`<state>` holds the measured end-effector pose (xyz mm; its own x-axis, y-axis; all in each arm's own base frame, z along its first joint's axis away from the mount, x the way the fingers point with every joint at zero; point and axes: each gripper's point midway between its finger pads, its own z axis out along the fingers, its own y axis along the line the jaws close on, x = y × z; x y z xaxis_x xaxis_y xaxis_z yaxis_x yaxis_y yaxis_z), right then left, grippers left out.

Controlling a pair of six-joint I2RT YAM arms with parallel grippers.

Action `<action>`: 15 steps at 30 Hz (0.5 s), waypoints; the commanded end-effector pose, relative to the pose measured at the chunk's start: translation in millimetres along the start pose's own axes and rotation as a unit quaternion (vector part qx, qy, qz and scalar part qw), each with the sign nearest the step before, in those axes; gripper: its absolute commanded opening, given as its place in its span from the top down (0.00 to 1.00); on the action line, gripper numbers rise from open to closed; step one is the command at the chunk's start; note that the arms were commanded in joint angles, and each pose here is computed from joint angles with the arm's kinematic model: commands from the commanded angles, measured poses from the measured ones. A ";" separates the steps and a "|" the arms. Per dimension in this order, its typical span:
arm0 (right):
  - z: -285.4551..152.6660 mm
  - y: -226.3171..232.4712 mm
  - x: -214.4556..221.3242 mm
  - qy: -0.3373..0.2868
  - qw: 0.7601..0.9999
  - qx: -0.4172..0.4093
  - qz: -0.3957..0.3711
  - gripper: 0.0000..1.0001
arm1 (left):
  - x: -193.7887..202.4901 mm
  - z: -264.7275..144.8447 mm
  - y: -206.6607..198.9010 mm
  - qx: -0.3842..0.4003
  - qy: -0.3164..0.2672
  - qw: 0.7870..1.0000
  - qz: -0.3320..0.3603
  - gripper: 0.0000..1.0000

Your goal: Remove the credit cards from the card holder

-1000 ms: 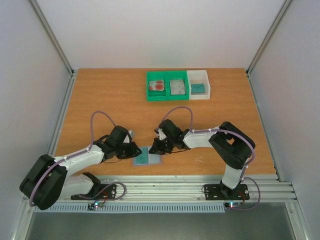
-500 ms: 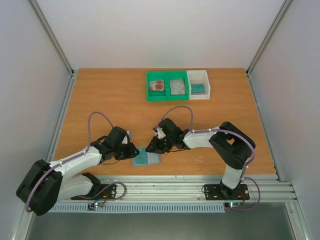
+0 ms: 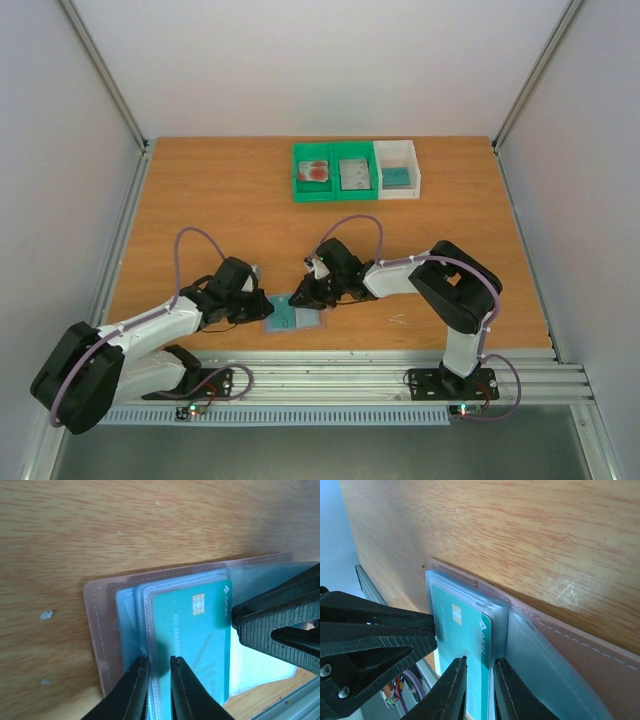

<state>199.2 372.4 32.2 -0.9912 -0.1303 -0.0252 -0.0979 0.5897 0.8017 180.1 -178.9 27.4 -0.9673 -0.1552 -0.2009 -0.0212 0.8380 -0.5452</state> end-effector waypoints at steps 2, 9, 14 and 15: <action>6.1 -1.8 2.7 0.009 1.000 -0.009 0.000 0.83 | -1.7 7.7 5.8 -0.006 -0.004 1.000 0.001 0.91; 5.5 0.3 2.4 0.004 1.000 -0.016 -0.005 0.88 | -1.7 8.4 7.0 -0.006 -0.007 1.000 -0.002 0.99; 6.5 2.9 1.9 0.002 1.000 -0.029 -0.007 0.91 | 0.8 9.6 8.9 -0.008 -0.002 1.000 -0.002 1.00; 6.6 2.8 2.1 0.002 1.000 -0.030 -0.006 0.90 | 1.3 9.8 9.1 -0.008 0.000 1.000 -0.001 1.00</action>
<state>198.7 370.3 26.3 -0.9925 -0.1206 -0.0177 -0.0854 0.5852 0.8064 181.8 -179.5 22.6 -0.9679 -0.1592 -0.1943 -0.0291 0.8393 -0.5428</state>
